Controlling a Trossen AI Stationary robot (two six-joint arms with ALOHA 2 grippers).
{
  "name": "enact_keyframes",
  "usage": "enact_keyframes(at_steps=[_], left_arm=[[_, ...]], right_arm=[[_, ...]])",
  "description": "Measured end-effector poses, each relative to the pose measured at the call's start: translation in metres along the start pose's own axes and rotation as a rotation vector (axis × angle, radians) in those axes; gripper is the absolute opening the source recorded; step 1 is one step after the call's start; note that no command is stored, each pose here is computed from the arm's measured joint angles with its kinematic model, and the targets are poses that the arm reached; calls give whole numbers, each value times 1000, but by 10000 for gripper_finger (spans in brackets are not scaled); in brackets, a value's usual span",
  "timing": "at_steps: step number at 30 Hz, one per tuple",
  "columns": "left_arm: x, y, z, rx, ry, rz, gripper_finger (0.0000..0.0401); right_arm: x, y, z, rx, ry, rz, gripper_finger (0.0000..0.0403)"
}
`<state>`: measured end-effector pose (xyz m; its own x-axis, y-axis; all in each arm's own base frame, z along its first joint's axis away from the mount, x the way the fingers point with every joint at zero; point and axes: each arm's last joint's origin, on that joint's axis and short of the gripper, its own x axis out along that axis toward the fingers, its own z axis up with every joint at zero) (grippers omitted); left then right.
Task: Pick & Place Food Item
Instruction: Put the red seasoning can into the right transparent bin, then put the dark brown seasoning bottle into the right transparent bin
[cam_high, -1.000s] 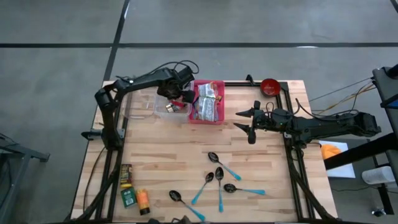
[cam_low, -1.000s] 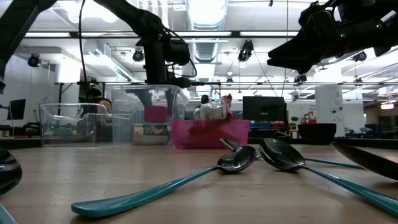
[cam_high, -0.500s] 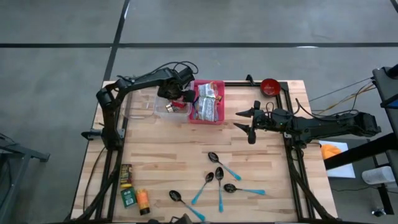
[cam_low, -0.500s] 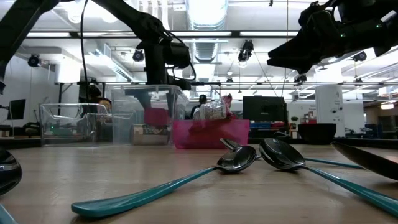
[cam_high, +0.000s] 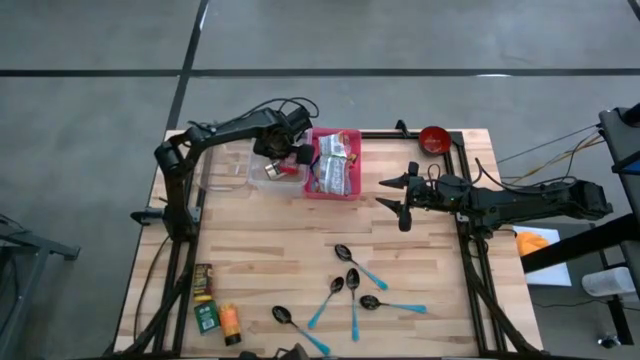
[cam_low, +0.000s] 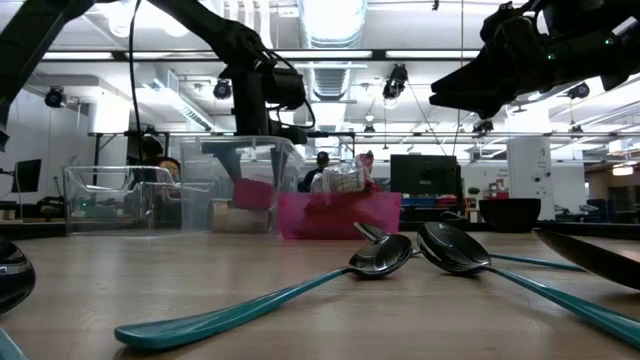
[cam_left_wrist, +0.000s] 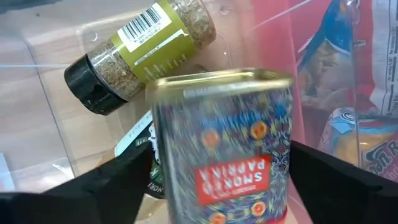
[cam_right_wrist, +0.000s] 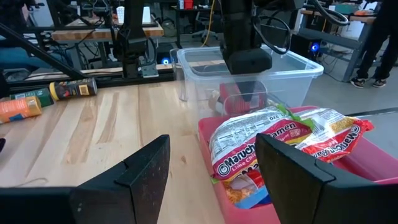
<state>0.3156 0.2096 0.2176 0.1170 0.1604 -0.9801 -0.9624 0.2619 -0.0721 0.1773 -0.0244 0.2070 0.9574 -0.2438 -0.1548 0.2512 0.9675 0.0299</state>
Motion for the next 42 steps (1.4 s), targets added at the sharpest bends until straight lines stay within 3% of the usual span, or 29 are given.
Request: enact_keyframes(at_steps=[3,12,27,34,38,42], left_arm=[[0,0,0,2,0,-4,394],[-6,1,0,-6,-12,-15,368],[-68,10,-12,15,-144,-95,368],[-99,-4,-43,107,-237,-115,368],[-115,-13,-73,160,-232,-111,368],[-130,-17,-110,128,-247,-50,368]], right_arm=[[0,0,0,-1,0,0,235],[0,0,0,-1,0,0,235],[0,0,0,-2,0,0,235],[0,0,0,-2,1,0,235],[0,0,0,-1,1,0,235],[0,0,0,0,0,0,235]])
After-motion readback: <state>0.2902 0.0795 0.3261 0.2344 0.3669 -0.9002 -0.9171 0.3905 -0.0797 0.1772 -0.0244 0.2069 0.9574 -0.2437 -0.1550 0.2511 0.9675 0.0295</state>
